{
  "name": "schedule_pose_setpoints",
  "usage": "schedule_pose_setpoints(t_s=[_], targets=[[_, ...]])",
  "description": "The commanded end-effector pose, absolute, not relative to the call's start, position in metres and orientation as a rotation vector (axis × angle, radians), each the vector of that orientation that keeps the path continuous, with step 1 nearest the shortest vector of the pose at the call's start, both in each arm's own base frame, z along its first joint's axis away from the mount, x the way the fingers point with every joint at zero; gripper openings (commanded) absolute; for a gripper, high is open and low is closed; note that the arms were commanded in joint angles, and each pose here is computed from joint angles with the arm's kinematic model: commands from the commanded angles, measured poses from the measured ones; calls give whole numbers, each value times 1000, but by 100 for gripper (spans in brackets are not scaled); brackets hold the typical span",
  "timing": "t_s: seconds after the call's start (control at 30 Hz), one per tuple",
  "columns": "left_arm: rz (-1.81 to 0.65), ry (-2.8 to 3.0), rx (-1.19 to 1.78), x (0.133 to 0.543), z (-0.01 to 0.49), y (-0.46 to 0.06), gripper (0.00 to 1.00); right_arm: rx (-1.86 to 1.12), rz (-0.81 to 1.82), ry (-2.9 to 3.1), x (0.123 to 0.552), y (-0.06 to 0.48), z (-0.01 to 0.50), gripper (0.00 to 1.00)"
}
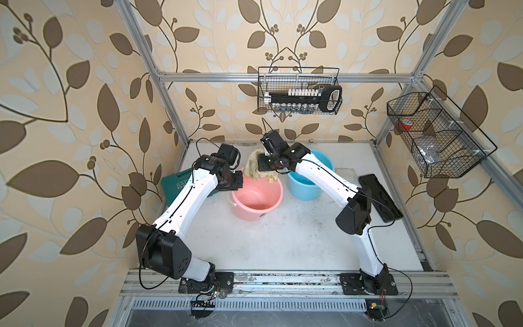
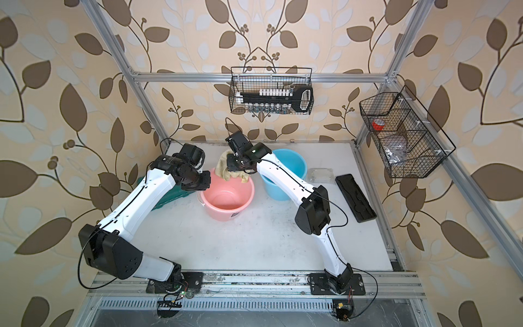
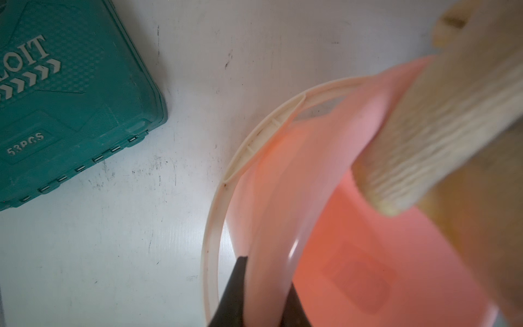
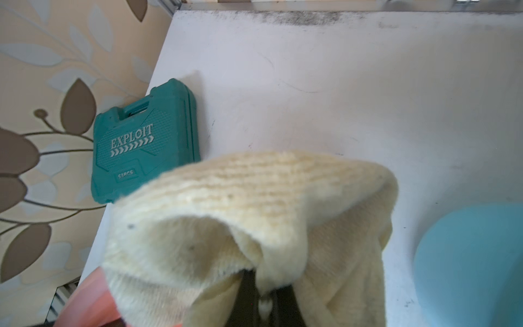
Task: Wipe the inside of the bucket with a cloth
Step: Wipe the dirt from the inside of the bucket.
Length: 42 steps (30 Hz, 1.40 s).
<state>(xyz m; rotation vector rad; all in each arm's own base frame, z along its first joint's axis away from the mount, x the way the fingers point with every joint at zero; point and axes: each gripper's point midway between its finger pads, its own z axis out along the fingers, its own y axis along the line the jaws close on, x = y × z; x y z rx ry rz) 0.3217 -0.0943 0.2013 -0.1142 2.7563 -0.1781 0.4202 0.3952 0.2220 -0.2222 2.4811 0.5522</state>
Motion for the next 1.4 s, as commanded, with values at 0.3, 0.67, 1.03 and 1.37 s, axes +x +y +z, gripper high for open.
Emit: schedule_pose_setpoints(t_s=[0.3, 0.67, 1.03, 1.37], targets=[[-249, 2656, -121, 365, 219, -111, 0, -424, 556, 2585, 355, 380, 198, 0], [-335, 2649, -113, 365, 225, -121, 0, -617, 278, 2607, 373, 350, 160, 0], [-377, 2688, -115, 366, 210, -128, 0, -789, 227, 2655, 372, 360, 128, 0], [-457, 2710, -127, 358, 198, -137, 0, -812, 88, 2692, 382, 366, 101, 0]])
